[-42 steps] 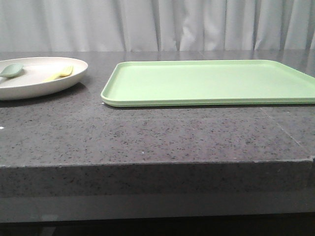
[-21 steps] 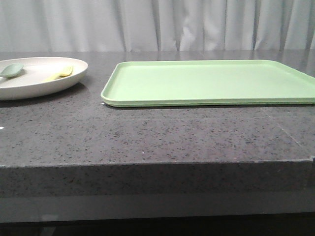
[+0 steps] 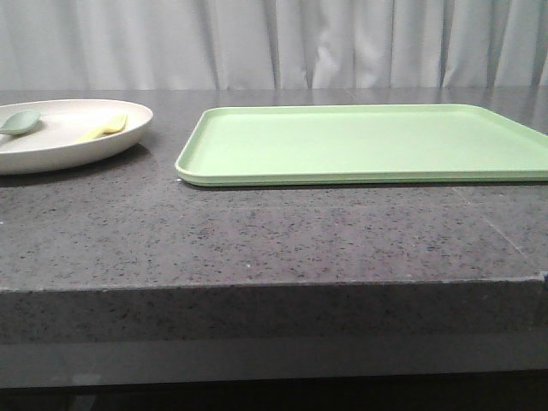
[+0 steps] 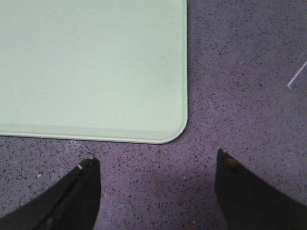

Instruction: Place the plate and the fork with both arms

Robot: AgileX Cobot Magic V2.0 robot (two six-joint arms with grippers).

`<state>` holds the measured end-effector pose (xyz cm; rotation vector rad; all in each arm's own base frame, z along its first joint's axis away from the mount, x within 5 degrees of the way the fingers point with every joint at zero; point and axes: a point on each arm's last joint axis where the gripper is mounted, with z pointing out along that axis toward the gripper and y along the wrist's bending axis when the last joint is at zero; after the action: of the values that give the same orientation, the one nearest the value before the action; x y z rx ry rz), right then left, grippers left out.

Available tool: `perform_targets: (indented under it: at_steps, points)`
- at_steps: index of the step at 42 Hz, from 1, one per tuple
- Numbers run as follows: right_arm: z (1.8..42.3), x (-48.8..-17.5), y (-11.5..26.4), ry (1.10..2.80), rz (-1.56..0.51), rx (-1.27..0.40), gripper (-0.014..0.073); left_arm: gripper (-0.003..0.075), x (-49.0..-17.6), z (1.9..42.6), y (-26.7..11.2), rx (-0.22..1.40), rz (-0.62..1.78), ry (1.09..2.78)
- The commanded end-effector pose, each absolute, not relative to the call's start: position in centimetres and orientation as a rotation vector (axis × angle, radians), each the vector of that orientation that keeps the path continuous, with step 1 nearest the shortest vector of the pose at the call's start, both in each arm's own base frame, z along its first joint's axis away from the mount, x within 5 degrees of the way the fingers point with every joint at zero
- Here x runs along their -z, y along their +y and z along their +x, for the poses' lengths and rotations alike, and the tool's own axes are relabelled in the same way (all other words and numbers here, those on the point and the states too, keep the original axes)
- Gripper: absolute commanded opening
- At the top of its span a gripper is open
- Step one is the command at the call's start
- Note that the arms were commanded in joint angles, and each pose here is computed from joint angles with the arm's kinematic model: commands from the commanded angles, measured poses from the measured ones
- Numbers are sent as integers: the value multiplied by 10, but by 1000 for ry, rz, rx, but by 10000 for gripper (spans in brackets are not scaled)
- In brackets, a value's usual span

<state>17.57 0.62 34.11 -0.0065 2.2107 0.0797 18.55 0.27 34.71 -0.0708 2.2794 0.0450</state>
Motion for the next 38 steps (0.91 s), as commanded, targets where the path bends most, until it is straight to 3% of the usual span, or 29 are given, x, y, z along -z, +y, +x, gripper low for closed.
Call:
perform_targets:
  at_steps: [1, 19, 23, 28, 38]
  points:
    - [179, -358, 5, 2103, -2, -69, 549, 503, -364, 188, 1, -30, -59, 2171]
    - [179, -358, 5, 2102, -2, -69, 549, 405, -369, 200, -2, 11, -65, 2098]
    - [179, -358, 5, 2102, -2, -69, 549, 435, -368, 207, -1, -10, -62, 2154]
    - [179, -358, 5, 2102, -2, -69, 549, 529, -372, 223, 1, -44, -62, 2239]
    - [179, -358, 5, 2102, -2, -69, 549, 537, -380, 262, 19, -42, -44, 2415]
